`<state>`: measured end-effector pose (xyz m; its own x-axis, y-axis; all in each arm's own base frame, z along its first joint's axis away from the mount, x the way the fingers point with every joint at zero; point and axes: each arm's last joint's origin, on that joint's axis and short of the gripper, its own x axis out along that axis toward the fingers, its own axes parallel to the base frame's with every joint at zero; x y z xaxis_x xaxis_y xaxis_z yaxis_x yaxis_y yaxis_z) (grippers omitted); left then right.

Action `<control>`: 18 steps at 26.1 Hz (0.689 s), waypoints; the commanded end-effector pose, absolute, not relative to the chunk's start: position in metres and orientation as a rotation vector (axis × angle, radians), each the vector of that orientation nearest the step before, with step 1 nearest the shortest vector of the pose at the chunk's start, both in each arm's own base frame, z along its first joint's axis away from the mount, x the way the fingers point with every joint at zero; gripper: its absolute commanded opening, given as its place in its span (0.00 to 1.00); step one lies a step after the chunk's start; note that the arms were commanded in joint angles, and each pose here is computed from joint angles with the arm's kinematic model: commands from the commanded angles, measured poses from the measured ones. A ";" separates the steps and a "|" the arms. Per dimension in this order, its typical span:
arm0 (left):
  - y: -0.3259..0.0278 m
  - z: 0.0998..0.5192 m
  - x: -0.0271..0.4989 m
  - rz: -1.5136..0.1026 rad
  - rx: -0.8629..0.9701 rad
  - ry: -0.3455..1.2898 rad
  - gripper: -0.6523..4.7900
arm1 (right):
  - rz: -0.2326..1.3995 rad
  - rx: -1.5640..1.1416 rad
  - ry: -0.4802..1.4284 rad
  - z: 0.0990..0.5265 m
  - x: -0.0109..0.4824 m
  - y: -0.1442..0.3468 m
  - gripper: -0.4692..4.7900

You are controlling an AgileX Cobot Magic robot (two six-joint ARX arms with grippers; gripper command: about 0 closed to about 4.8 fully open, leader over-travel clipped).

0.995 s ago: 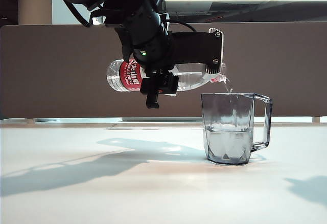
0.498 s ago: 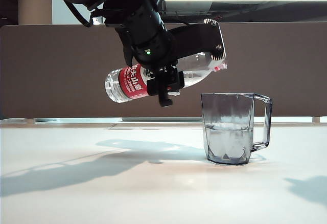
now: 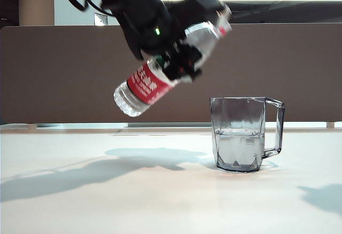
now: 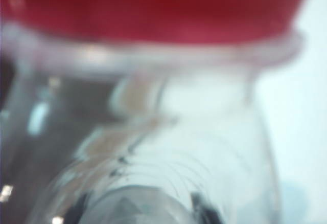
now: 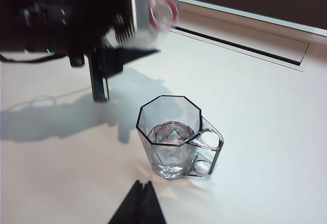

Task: Pick up the mineral water bottle with the left hand on the table and pour water into the mug until it's half full.

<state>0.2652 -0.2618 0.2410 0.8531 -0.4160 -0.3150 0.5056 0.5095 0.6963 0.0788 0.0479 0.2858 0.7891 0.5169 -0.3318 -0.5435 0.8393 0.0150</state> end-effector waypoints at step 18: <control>-0.150 0.274 0.300 -1.131 0.239 0.283 0.51 | 0.573 -0.079 0.306 0.290 0.079 0.048 0.09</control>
